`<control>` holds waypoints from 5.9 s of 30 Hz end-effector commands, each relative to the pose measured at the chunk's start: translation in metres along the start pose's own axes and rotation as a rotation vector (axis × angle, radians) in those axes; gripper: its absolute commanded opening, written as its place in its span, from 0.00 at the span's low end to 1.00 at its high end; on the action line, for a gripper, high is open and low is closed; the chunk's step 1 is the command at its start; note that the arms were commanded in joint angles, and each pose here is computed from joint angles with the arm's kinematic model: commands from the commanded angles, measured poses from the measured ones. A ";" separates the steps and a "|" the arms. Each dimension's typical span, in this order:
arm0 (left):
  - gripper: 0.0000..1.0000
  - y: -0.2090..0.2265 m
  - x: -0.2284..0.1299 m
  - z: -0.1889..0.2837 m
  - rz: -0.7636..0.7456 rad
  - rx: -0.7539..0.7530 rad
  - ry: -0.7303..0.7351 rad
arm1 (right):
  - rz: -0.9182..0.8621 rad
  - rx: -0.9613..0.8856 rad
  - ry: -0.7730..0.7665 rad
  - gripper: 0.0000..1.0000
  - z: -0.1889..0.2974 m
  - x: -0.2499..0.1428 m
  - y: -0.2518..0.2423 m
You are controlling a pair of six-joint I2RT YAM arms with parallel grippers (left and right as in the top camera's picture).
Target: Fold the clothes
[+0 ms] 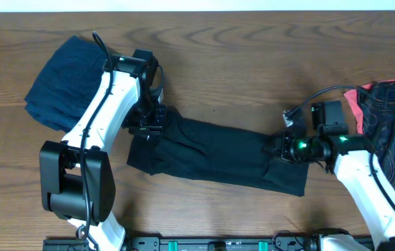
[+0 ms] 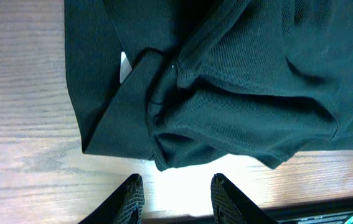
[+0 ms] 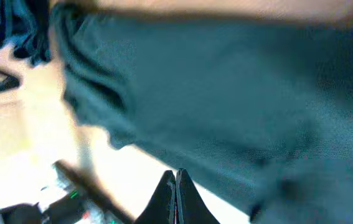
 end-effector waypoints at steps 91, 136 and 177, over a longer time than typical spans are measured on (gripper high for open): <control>0.72 -0.005 -0.015 0.024 0.028 -0.175 -0.344 | -0.192 -0.224 -0.120 0.18 0.002 0.049 -0.149; 0.73 -0.005 -0.013 0.025 0.024 -0.175 -0.359 | 0.138 -0.404 -0.160 0.01 0.023 0.045 -0.008; 0.73 -0.005 -0.014 0.025 0.024 -0.175 -0.357 | 0.394 -0.628 -0.009 0.50 -0.053 0.002 0.005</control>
Point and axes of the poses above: each gripper's point midway between its finger pads, its own z axis back along the fingers, its own y axis along the line the jaws close on, x = y × z, the point moved 10 cm from there along z, back along the fingers, and after that the axes turned 7 degrees about -z, right-handed, at the moved point
